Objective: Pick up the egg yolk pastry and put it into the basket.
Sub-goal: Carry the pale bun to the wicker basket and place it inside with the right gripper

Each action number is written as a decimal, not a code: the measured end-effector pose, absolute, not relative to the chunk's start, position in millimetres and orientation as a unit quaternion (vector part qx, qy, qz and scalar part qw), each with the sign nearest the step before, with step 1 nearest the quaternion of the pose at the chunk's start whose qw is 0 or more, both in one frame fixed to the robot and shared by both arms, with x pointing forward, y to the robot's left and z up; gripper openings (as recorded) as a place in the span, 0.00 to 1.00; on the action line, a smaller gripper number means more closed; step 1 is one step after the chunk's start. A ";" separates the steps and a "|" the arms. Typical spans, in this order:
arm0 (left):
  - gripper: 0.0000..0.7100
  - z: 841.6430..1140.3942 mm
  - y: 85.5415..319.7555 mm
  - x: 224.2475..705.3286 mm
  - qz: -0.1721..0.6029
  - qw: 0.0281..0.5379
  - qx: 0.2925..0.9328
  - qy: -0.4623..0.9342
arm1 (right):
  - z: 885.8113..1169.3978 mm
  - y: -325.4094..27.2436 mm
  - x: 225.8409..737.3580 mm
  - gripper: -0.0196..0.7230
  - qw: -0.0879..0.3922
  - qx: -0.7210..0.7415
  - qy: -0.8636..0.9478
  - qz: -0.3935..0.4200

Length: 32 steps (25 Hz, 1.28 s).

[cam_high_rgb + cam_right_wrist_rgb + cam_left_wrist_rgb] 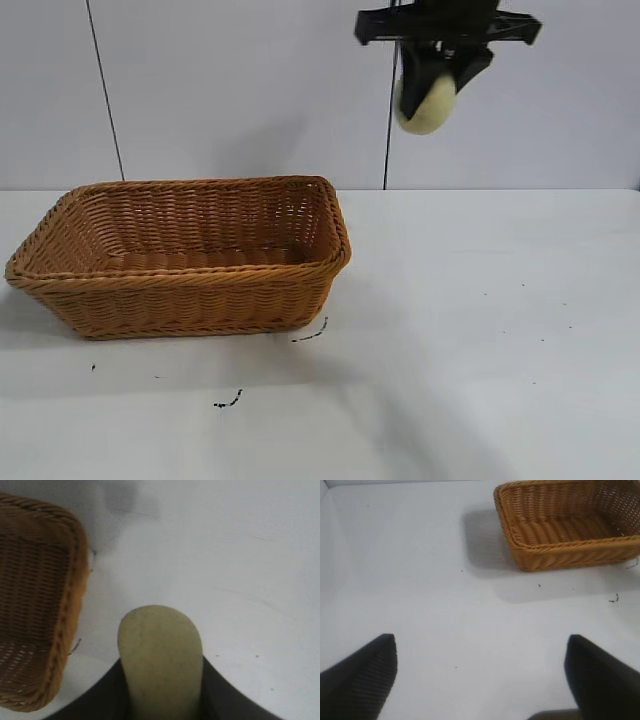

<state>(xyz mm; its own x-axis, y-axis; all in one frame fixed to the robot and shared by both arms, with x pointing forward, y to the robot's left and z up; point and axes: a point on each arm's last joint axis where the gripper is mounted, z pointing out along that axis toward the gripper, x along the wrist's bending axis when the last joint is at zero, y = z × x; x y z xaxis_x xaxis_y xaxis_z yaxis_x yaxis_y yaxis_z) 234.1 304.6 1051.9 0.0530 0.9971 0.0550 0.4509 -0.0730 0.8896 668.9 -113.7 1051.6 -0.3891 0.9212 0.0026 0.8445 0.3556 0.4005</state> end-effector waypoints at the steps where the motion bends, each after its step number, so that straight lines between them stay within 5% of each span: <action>1: 0.98 1051.9 304.6 234.1 0.376 0.363 0.628 0.576 | 1046.1 -99.4 666.5 0.29 0.111 0.529 0.823 0.176; 10: 0.98 1051.9 304.6 234.1 0.376 0.363 0.628 0.576 | 1004.5 8.7 649.2 0.29 0.122 0.436 0.855 0.252; 18: 0.98 1051.9 304.6 234.1 0.376 0.363 0.628 0.576 | 932.6 29.6 660.9 0.30 0.119 0.428 0.861 0.248; 21: 0.98 1051.9 304.6 234.1 0.376 0.363 0.628 0.576 | 927.3 30.3 661.1 0.43 0.116 0.430 0.861 0.246; 24: 0.98 1051.9 304.6 234.1 0.376 0.363 0.628 0.576 | 931.2 30.9 661.7 0.77 0.117 0.430 0.859 0.251; 26: 0.98 1051.9 304.6 234.1 0.376 0.363 0.628 0.576 | 937.3 30.5 662.0 0.89 0.118 0.429 0.862 0.244; 32: 0.98 1051.9 304.6 234.1 0.376 0.363 0.628 0.576 | 979.5 25.2 660.2 0.95 0.110 0.434 0.865 0.227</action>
